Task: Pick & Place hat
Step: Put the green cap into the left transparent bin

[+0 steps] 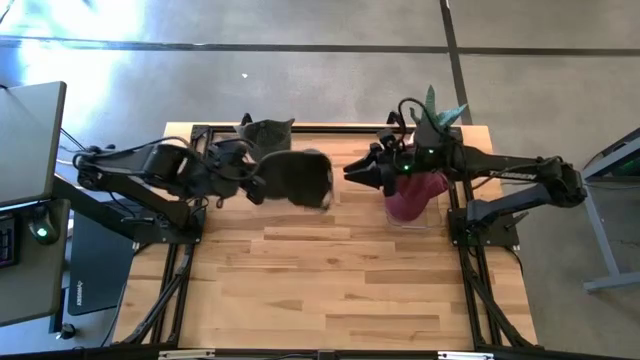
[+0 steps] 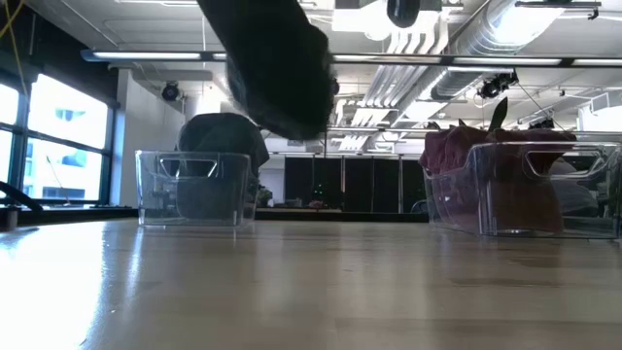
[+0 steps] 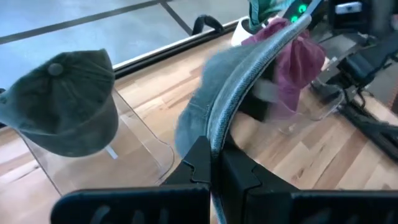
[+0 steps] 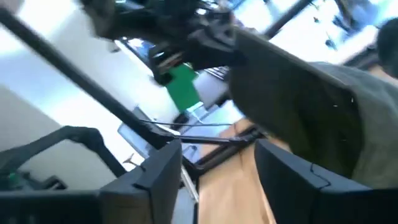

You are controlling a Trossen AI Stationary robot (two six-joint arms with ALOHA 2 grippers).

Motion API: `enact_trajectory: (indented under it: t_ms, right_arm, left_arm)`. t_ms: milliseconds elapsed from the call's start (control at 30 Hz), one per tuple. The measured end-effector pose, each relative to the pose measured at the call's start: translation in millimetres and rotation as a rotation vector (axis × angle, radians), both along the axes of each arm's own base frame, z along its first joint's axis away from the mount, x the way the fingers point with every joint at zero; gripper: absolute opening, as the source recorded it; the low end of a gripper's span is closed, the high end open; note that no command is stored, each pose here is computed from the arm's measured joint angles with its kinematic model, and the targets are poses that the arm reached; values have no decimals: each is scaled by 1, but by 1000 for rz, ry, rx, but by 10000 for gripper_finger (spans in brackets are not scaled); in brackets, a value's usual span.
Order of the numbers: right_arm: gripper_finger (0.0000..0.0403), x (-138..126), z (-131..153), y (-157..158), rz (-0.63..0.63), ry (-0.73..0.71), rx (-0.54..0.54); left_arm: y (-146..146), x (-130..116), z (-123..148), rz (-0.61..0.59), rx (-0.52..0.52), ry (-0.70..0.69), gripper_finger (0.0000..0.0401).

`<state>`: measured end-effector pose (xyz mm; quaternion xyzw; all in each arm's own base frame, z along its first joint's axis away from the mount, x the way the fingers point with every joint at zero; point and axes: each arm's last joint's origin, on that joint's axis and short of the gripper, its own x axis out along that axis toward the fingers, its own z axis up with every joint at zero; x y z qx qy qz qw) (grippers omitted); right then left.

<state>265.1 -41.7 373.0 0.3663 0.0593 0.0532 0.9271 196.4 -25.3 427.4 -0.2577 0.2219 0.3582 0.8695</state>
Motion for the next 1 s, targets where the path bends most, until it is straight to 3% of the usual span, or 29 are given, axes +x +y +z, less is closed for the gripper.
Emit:
enact_trajectory:
  t_ms: [233, 333, 467, 767, 1000]
  right_arm:
    - [205, -12, -33, -7, -163, 361, -27]
    - [191, -24, -43, -7, -212, 516, -33]
    - [156, -25, -53, 1, -191, 621, -64]
    - [53, 15, -63, 20, -185, 506, -229]
    - [5, 30, -32, 18, -233, 143, -253]
  left_arm:
    - [-3, 10, -5, -11, -8, 20, 0]
    - [-3, 10, -3, -22, -27, -6, 0]
    - [-2, 3, 8, -25, -47, -105, 0]
    - [0, -8, 31, -86, -42, -288, 0]
    - [-1, -8, 31, -150, -69, -271, 0]
